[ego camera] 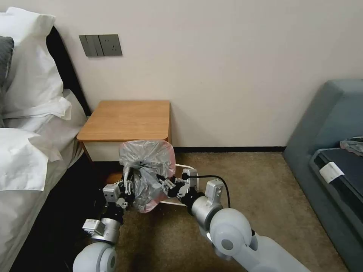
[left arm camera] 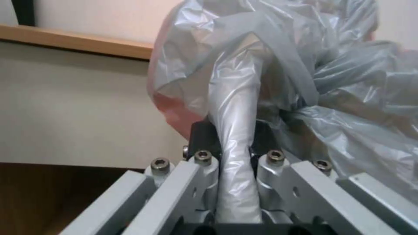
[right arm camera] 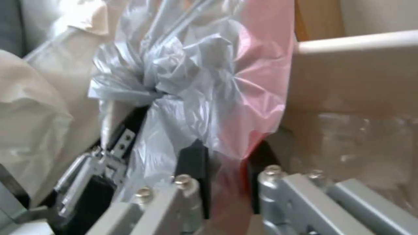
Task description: Pick up the garbage bag from the table and place it over the trash can.
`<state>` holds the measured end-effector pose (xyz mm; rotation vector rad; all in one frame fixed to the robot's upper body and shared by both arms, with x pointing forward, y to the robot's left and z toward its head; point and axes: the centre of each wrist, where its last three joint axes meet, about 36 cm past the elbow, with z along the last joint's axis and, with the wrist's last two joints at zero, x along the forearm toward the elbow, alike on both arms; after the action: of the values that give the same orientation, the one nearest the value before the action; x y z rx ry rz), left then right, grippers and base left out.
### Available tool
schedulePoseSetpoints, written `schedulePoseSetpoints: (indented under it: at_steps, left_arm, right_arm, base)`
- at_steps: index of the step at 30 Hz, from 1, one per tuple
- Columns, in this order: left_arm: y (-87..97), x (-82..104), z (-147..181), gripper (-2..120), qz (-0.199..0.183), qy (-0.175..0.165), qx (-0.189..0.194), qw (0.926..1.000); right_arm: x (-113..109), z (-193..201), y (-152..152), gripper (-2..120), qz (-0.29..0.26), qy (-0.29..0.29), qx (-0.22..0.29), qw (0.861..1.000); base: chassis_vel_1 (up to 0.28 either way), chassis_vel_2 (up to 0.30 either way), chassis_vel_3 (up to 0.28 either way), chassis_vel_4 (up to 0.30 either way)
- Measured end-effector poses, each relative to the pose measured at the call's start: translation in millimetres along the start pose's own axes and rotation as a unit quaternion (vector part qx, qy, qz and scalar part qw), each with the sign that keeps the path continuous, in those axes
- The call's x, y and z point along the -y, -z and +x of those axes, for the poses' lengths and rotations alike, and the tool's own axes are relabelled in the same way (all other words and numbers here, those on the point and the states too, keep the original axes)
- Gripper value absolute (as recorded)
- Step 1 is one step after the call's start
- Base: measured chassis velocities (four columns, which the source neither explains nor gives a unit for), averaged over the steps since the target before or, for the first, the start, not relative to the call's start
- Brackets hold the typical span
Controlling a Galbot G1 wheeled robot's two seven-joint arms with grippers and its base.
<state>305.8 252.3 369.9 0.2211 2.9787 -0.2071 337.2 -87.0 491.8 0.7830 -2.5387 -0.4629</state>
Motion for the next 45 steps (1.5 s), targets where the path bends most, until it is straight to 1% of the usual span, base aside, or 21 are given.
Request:
schedulePoseSetpoints:
  at_steps: [1, 2, 3, 4, 6, 7, 10, 13, 19, 20, 22, 28, 31, 45]
  left_arm:
    - [0.0, 0.2, -0.2, 4, -0.002, 0.000, 0.000, 1.0000]
    - [0.0, 0.4, -0.3, 4, -0.009, 0.001, 0.002, 1.0000]
    - [0.0, 0.4, -0.3, 4, -0.009, 0.001, 0.002, 1.0000]
    - [0.0, 0.4, -0.4, 4, -0.013, 0.002, 0.004, 0.9999]
    - [0.4, 0.3, -1.2, 4, -0.016, 0.008, 0.007, 0.9998]
    - [0.4, 0.3, -1.2, 4, -0.016, 0.008, 0.007, 0.9998]
    - [1.9, 0.1, -3.5, 4, -0.019, 0.021, 0.012, 0.9995]
    - [2.2, 0.2, -4.5, 4, -0.019, 0.027, 0.014, 0.9993]
    - [6.6, 2.0, -7.2, 4, -0.011, 0.040, 0.021, 0.9989]
    - [7.7, 2.5, -8.3, 4, -0.004, 0.044, 0.021, 0.9988]
    - [8.6, 2.6, -9.9, 4, 0.004, 0.051, 0.021, 0.9985]
    - [10.6, 1.0, -13.0, 4, 0.011, 0.062, 0.023, 0.9978]
    - [10.9, 0.6, -13.4, 4, 0.012, 0.066, 0.019, 0.9975]
    - [15.4, 3.1, -12.8, 4, 0.043, 0.101, -0.008, 0.9939]
  right_arm:
    - [-2.0, 1.2, 0.6, 12, 0.003, -0.004, -0.003, 1.000]
    - [-7.1, 4.8, 2.5, 6, 0.009, -0.014, -0.007, 1.000]
    - [-7.1, 4.8, 2.5, 6, 0.009, -0.014, -0.007, 1.000]
    - [-11.3, 8.3, 4.0, 0, 0.014, -0.020, -0.010, 1.000]
    - [-18.1, 15.3, 6.2, 0, 0.020, -0.027, -0.012, 0.999]
    - [-18.1, 15.3, 6.2, 0, 0.020, -0.027, -0.012, 0.999]
    - [-25.6, 24.1, 6.7, 0, 0.026, -0.032, -0.015, 0.999]
    - [-27.1, 27.4, 6.0, 0, 0.028, -0.032, -0.016, 0.999]
    - [-23.9, 34.2, 1.3, 0, 0.035, -0.039, -0.020, 0.998]
    - [-21.3, 37.5, 0.7, 0, 0.038, -0.042, -0.019, 0.998]
    - [-18.6, 42.7, 1.3, 0, 0.040, -0.044, -0.017, 0.998]
    - [-13.9, 54.2, 4.7, 0, 0.041, -0.050, -0.012, 0.998]
    - [-12.4, 59.7, 4.1, 0, 0.045, -0.053, -0.012, 0.998]
    - [-5.3, 80.3, -3.2, 0, 0.068, -0.072, 0.006, 0.995]
  base:
    - [0.000, 0.000, 0.000, 0.000]
    - [0.000, 0.000, 0.000, 0.000]
    - [0.000, 0.000, 0.000, 0.000]
    - [0.000, 0.000, 0.000, 0.000]
    - [0.000, 0.000, 0.000, 0.000]
    - [0.000, 0.000, 0.000, 0.000]
    - [0.000, 0.000, 0.000, 0.000]
    - [0.000, 0.000, 0.000, 0.000]
    - [0.000, 0.000, 0.000, 0.000]
    - [0.000, 0.000, 0.000, 0.000]
    - [0.000, 0.000, 0.000, 0.000]
    - [0.000, 0.000, 0.000, 0.000]
    - [0.000, 0.000, 0.000, 0.000]
    - [0.000, 0.000, 0.000, 0.000]
